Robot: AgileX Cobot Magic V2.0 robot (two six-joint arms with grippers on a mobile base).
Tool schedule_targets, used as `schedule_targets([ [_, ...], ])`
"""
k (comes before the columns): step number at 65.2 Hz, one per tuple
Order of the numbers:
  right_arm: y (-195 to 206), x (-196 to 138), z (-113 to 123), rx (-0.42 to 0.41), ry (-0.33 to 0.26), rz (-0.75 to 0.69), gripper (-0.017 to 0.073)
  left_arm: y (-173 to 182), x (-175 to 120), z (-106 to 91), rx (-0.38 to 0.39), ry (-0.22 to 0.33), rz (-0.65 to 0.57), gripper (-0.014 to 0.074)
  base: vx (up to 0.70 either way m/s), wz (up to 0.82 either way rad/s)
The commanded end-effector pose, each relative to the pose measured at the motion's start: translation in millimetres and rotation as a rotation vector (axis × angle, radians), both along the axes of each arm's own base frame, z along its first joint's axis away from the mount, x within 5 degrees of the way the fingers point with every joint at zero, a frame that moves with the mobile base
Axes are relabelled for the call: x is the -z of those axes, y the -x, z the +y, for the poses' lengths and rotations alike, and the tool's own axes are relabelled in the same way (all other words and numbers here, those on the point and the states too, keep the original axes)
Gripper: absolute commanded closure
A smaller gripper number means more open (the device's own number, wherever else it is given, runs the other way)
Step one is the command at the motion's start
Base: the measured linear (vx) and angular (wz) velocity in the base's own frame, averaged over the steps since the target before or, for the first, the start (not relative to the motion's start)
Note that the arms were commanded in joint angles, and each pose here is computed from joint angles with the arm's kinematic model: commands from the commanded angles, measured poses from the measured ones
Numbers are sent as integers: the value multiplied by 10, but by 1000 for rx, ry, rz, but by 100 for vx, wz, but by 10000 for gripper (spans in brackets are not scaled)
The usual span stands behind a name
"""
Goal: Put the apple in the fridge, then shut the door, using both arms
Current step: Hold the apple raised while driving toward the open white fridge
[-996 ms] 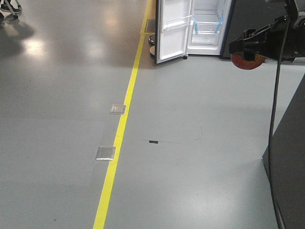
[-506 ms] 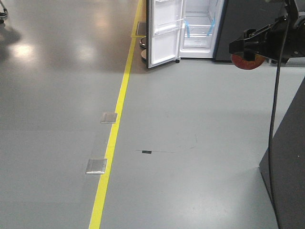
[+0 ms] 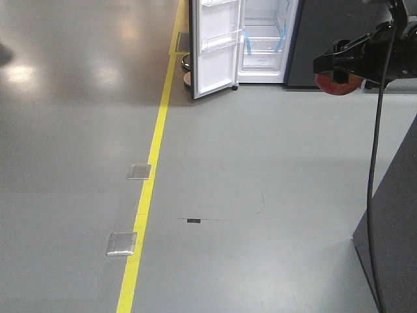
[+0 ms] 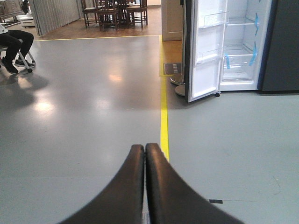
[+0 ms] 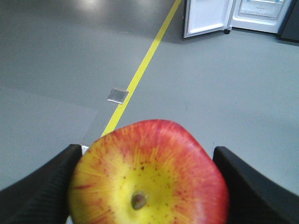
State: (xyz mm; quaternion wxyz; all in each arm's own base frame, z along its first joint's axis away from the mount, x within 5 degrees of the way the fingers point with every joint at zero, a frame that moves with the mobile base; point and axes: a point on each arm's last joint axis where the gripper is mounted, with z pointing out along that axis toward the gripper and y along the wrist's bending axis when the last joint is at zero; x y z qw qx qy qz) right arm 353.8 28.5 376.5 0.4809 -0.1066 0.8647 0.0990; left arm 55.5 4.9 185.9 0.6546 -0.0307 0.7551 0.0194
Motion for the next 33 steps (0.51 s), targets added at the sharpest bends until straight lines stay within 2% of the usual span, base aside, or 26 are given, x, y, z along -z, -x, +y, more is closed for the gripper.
schedule_targets([
  [1,85,-312,-17,26,-19,-132,391,-6,28,-12,15,4,-54,599,14,0],
  [33,85,-312,-17,26,-19,-132,391,-6,28,-12,15,4,-54,599,15,-1],
])
